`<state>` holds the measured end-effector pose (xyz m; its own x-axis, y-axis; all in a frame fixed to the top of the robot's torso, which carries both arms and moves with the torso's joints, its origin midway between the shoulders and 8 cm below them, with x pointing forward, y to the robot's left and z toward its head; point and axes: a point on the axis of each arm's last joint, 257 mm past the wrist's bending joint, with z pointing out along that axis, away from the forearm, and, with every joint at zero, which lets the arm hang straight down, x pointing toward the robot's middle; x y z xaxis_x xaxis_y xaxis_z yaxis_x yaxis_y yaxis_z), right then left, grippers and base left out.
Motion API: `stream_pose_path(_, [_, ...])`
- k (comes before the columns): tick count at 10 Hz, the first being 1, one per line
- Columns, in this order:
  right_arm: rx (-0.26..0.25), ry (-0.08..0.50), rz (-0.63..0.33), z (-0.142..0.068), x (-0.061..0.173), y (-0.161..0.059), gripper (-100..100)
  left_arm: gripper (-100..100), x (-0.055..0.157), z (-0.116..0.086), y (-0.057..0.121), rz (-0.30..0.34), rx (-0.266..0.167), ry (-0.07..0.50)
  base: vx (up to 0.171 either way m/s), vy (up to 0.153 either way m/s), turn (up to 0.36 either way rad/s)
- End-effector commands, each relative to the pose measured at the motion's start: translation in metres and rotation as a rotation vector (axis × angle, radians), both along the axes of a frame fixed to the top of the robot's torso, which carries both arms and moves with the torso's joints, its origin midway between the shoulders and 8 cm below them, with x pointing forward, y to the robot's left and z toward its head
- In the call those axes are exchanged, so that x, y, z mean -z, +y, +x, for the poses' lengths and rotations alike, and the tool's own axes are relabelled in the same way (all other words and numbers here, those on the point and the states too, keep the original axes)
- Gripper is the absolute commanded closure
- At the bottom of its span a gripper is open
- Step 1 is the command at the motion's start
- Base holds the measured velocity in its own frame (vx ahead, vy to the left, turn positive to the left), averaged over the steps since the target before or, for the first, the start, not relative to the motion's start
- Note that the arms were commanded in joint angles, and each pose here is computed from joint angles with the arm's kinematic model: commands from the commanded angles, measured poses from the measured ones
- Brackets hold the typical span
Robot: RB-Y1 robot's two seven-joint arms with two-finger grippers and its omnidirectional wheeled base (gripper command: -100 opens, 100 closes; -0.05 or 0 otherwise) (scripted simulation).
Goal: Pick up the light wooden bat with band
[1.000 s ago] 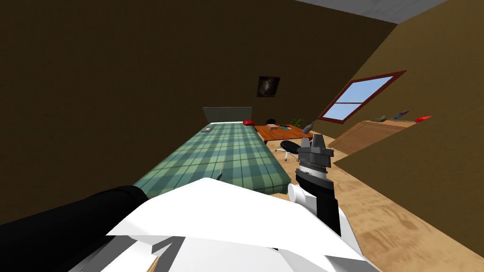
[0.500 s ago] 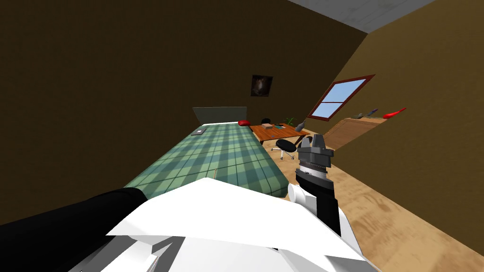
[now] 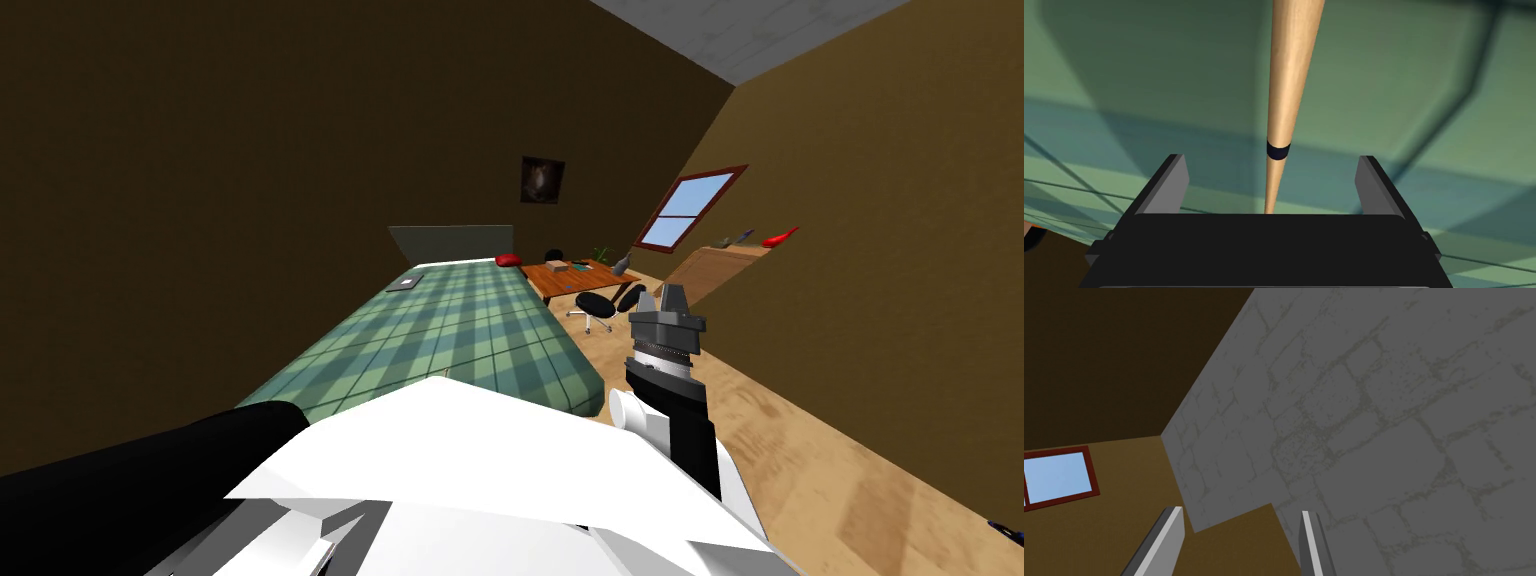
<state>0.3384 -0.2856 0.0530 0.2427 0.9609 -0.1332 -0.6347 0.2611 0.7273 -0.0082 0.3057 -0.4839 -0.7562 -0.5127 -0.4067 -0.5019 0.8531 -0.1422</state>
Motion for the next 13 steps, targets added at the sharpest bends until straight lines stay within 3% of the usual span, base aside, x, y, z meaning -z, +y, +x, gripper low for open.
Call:
stream_pose_path(1, [0.0,0.0,0.0,0.0,0.0,0.0,0,-100,0.007,-0.032,0.009,0.024,0.008,0.082,0.025,-0.026,-0.191])
stream_pose_path(2, [0.0,0.0,0.0,0.0,0.0,0.0,0,-100,0.007,-0.032,0.009,0.024,0.008,0.082,0.032,-0.022,-0.055])
stream_pose_path(5, [0.0,0.0,0.0,0.0,0.0,0.0,0,-100,0.012,-0.068,0.023,0.049,0.006,0.177,0.033,-0.033,-0.135])
stream_pose_path(6, [0.0,0.0,0.0,0.0,0.0,0.0,0,-100,0.012,-0.057,0.019,0.039,0.009,0.153,0.012,-0.018,-0.01])
stream_pose_path(7, [0.0,0.0,0.0,0.0,0.0,0.0,0,0,0.012,-0.057,0.02,0.04,0.008,0.156,0.0,0.0,0.0])
stream_pose_path(8, [0.0,0.0,0.0,0.0,0.0,0.0,0,-100,0.02,-0.05,0.021,0.035,0.005,0.142,-0.04,0.003,-0.018])
stream_pose_path(13, [0.0,0.0,0.0,0.0,0.0,0.0,0,-100,0.038,-0.031,0.024,0.022,-0.002,0.108,-0.077,0.011,-0.019])
